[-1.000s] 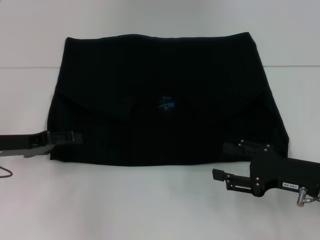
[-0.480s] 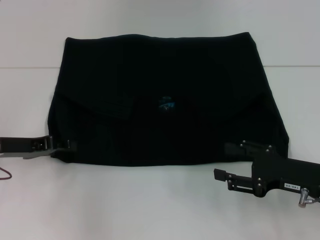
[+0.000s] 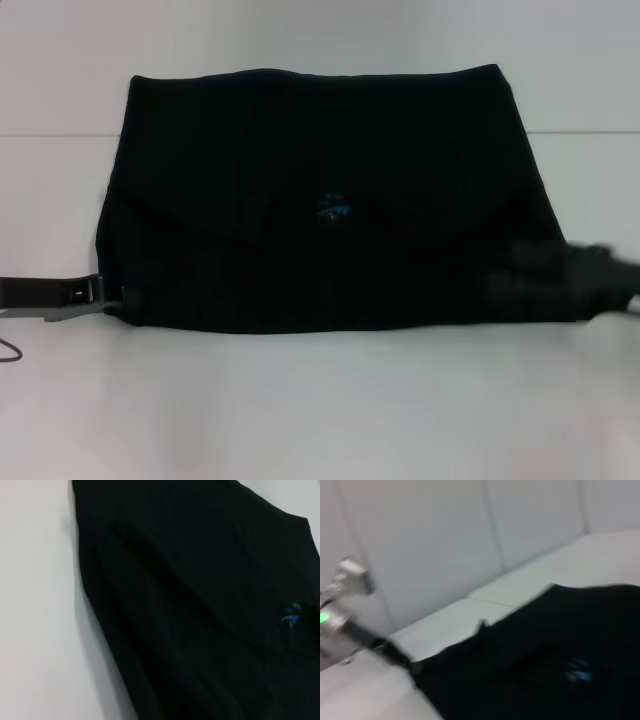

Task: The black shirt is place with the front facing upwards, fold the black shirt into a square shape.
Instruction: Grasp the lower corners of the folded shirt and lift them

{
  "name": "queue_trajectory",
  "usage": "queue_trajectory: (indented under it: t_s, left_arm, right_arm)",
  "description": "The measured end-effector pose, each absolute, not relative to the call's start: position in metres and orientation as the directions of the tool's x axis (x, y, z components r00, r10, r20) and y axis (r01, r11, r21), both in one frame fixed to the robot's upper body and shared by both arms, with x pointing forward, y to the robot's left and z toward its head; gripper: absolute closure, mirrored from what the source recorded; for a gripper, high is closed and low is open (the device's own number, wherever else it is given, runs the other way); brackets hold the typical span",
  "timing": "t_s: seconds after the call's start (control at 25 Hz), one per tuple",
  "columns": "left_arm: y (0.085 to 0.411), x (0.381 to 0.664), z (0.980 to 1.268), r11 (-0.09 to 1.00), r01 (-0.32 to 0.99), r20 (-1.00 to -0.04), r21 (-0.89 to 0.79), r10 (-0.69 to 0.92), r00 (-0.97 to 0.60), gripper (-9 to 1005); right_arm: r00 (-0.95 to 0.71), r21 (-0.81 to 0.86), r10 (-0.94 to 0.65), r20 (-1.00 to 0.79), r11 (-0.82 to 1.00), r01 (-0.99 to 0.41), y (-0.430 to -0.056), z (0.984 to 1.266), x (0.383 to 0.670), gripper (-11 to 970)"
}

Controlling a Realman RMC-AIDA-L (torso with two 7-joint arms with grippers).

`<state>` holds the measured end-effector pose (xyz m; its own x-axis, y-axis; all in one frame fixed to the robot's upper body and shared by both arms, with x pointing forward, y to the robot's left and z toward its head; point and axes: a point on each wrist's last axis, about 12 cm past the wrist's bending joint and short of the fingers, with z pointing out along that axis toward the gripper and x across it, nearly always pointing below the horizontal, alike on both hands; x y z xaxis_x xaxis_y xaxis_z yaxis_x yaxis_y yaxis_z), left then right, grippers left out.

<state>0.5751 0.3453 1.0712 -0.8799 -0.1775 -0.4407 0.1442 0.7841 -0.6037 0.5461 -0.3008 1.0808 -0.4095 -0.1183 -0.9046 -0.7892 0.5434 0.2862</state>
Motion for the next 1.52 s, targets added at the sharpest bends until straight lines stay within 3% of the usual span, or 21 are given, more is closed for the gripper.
queue_trajectory:
  t_s: [0.16,0.36,0.56,1.08,1.52]
  left_arm:
    - [0.346,0.574,1.07,0.787,0.138,-0.431,-0.602,-0.175,-0.885,975]
    - [0.346,0.574,1.072,0.781,0.142,-0.431,-0.608,-0.174,-0.886,974]
    - [0.346,0.575,1.073,0.781,0.145,-0.431,-0.607,-0.17,-0.886,973]
    - [0.346,0.575,1.075,0.776,0.151,-0.431,-0.613,-0.168,-0.887,974]
    - [0.345,0.576,1.076,0.772,0.155,-0.434,-0.616,-0.168,-0.885,975]
  right_arm:
    - [-0.58,0.396,-0.087,-0.81,0.648,-0.651,-0.33,1.113,0.568,180]
    - [-0.784,0.46,-0.058,-0.618,0.783,-0.42,-0.359,1.156,0.6,182]
    - [-0.88,0.426,-0.028,-0.475,0.867,-0.258,-0.355,1.172,0.62,183]
    - [-0.914,0.375,-0.129,-0.385,0.883,-0.282,-0.306,1.131,0.633,182]
    - [-0.923,0.383,-0.119,-0.365,0.885,-0.266,-0.295,1.114,0.631,182]
